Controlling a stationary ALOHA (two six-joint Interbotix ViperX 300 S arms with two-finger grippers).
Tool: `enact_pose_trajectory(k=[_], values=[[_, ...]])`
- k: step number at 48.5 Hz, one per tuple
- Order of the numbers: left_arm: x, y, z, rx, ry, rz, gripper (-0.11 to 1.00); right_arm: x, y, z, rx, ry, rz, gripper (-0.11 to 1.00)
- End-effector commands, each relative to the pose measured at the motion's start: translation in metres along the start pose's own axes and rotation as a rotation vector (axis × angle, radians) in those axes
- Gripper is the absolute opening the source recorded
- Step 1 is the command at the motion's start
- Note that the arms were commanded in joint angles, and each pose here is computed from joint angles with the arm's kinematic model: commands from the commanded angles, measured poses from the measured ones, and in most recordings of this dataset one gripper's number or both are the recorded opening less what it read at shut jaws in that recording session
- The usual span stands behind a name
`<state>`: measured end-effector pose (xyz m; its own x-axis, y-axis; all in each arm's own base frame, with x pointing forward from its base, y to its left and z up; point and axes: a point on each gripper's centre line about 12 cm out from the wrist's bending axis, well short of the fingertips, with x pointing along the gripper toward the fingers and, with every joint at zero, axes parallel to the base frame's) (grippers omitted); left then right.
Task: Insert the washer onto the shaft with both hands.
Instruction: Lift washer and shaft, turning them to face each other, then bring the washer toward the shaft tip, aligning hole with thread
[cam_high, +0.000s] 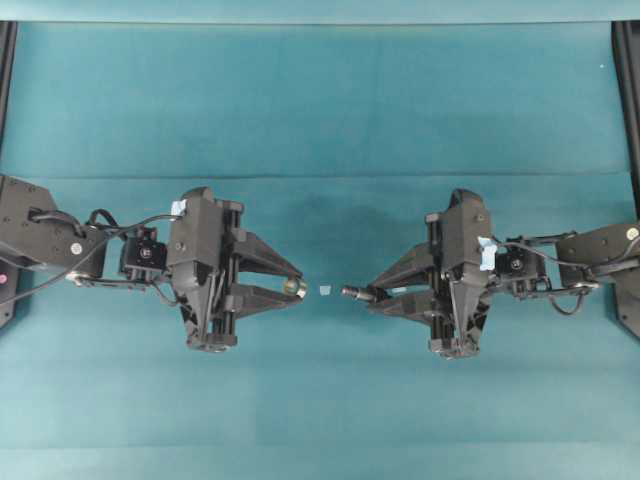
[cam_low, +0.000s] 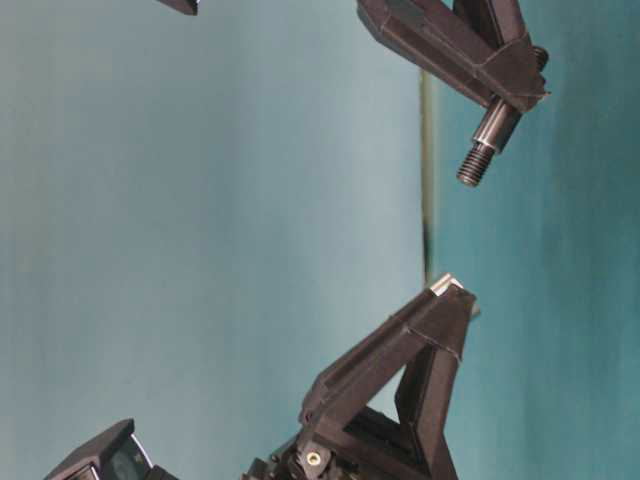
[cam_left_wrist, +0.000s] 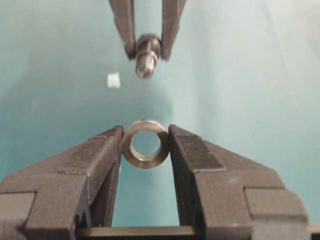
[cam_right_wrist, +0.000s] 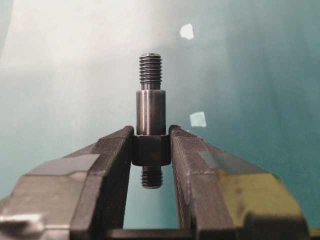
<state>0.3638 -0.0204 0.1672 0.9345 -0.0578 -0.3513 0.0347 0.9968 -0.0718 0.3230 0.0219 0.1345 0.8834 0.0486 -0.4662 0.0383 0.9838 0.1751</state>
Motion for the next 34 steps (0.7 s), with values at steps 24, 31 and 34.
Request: enact_pose_trajectory(k=[24,31,34], values=[[0.014,-0.002,0.005,-0.061,-0.086,-0.014,0.36,0.01,0.009,-0.008,0.045,-0.044,0.034,0.0],[0.021,-0.003,0.008,-0.063,-0.095,-0.018,0.36,0.012,0.01,-0.01,0.051,-0.056,0.042,0.0],[0.025,-0.003,0.008,-0.063,-0.094,-0.018,0.36,0.013,0.01,-0.01,0.051,-0.059,0.042,0.0]])
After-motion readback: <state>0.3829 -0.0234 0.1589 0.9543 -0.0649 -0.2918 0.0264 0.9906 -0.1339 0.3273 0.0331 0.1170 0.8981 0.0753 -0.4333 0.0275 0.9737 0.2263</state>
